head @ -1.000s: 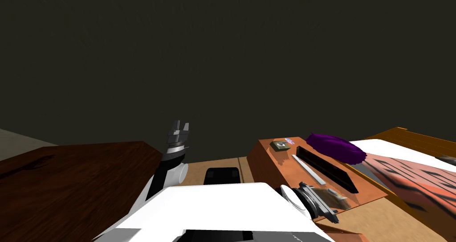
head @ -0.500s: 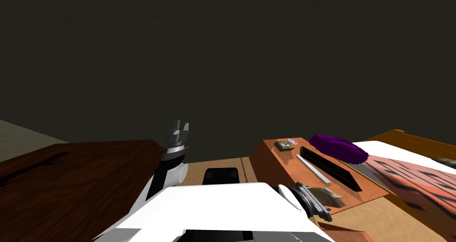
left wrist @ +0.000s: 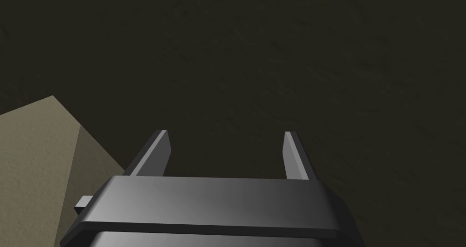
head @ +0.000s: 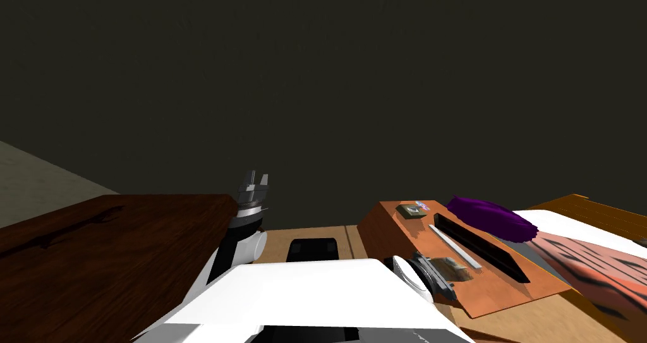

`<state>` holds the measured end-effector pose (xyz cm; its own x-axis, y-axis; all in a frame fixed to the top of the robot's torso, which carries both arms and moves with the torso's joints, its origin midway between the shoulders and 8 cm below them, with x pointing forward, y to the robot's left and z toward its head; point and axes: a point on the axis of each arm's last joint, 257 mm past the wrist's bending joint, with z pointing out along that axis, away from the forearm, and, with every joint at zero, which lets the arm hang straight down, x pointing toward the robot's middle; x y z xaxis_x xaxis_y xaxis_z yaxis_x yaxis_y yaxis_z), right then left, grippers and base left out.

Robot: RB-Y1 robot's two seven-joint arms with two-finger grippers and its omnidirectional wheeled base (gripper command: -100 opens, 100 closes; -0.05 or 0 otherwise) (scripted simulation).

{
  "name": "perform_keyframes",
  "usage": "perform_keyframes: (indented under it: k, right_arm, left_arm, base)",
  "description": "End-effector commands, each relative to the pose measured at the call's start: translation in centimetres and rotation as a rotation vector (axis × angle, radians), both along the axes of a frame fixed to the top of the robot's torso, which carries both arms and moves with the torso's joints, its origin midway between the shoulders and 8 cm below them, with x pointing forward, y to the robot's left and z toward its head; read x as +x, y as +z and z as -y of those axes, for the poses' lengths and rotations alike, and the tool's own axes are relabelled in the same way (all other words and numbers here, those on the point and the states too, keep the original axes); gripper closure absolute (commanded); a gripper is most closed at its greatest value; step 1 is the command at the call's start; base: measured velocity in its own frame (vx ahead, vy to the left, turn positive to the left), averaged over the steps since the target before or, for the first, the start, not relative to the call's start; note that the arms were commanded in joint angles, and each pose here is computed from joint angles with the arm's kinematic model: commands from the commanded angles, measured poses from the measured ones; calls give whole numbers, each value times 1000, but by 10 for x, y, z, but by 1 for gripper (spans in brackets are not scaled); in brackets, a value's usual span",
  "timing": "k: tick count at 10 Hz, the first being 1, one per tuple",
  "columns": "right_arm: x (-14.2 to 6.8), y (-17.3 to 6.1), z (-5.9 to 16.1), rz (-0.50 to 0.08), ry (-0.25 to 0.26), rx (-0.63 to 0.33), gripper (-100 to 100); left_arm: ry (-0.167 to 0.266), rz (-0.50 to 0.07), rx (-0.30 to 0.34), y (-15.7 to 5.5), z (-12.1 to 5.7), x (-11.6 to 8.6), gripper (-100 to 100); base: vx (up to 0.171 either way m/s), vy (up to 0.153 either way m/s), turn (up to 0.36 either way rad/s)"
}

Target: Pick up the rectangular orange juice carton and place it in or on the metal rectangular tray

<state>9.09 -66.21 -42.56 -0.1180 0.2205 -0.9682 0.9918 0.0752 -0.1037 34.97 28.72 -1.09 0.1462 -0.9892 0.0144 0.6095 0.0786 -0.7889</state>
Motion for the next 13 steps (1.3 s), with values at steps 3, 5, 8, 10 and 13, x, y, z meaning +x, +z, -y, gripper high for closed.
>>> perform_keyframes:
  k: [3,5,8,10,13]
  right_arm:
    - [8,14,26,15,-1,-7,100]
    - [7,23,40,17,-7,-18,100]
    - [0,45,71,14,-25,-54,100]
    - [-4,57,86,9,-35,-75,100]
    - [-10,73,106,-1,-48,-104,100]
  left_arm:
    - [0,0,0,0,0,0,0]
    - [0,0,0,0,0,0,0]
    - [0,0,0,0,0,0,0]
    - [0,0,0,0,0,0,0]
    - [0,0,0,0,0,0,0]
  base:
    - [43,-185,54]
    - [48,-261,27]
    - [77,-246,25]
    - [44,-214,10]
    - [47,-218,13]
